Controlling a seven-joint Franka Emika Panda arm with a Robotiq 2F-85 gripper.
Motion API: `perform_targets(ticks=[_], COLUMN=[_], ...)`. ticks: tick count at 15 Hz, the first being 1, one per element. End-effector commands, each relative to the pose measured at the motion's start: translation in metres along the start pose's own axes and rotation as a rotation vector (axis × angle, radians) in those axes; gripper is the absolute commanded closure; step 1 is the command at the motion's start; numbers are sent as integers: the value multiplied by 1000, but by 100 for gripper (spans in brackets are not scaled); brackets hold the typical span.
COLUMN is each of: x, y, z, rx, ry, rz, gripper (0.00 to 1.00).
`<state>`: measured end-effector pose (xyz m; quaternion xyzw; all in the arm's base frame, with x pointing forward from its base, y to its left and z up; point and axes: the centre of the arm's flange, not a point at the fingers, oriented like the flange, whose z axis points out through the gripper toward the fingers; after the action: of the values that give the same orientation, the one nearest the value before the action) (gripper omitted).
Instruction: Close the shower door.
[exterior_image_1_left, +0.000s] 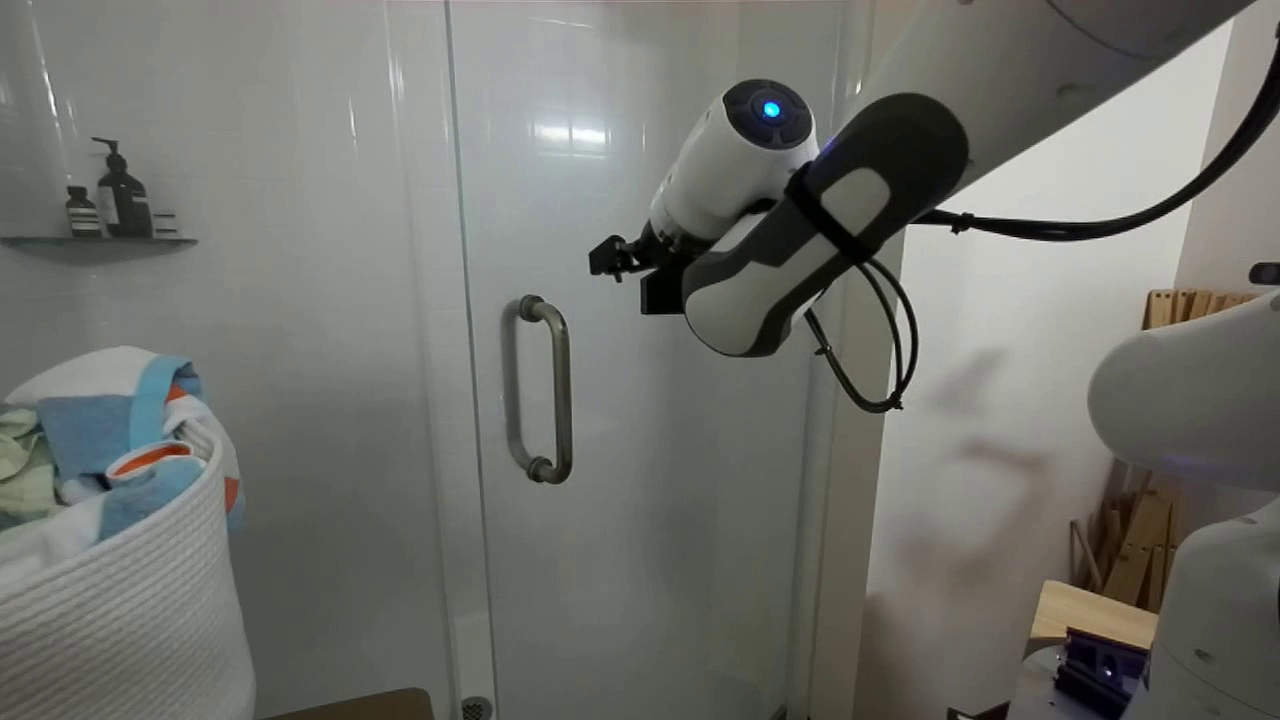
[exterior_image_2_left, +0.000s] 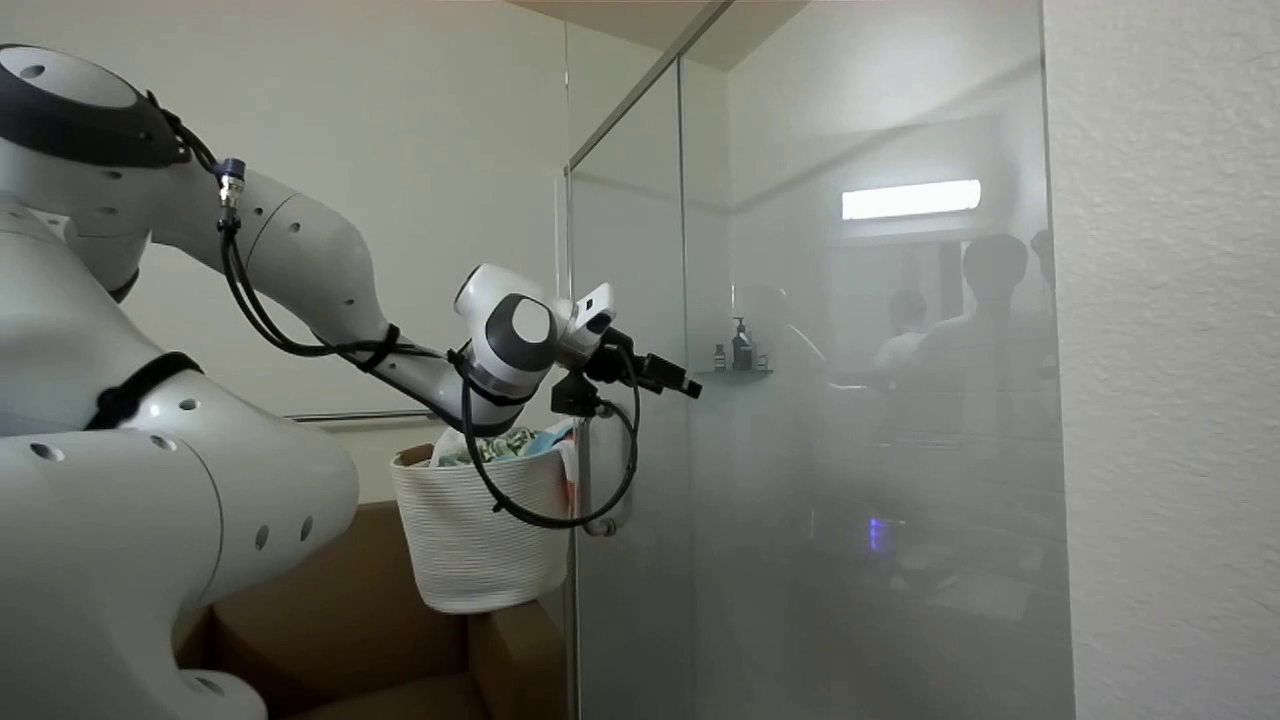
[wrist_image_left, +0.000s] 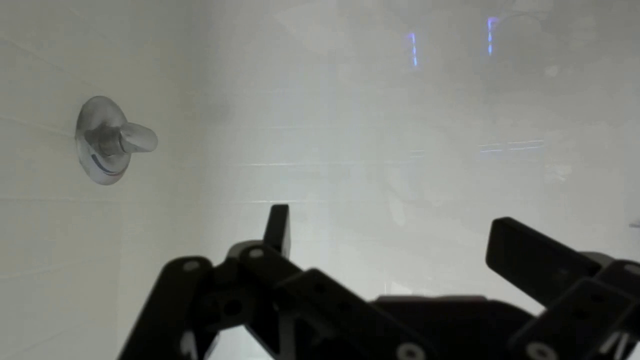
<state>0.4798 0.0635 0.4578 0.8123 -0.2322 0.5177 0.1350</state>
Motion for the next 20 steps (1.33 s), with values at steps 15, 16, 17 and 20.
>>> perform_targets(ticks=[15, 16, 17, 20], x=[6, 6, 5, 11], y=[-3, -3, -2, -5], z=[59, 60, 60, 67], rx=[-79, -82, -84, -86], ry=[-19, -22, -23, -35], rz=[5, 4, 4, -11], gripper=[0, 0, 0, 0])
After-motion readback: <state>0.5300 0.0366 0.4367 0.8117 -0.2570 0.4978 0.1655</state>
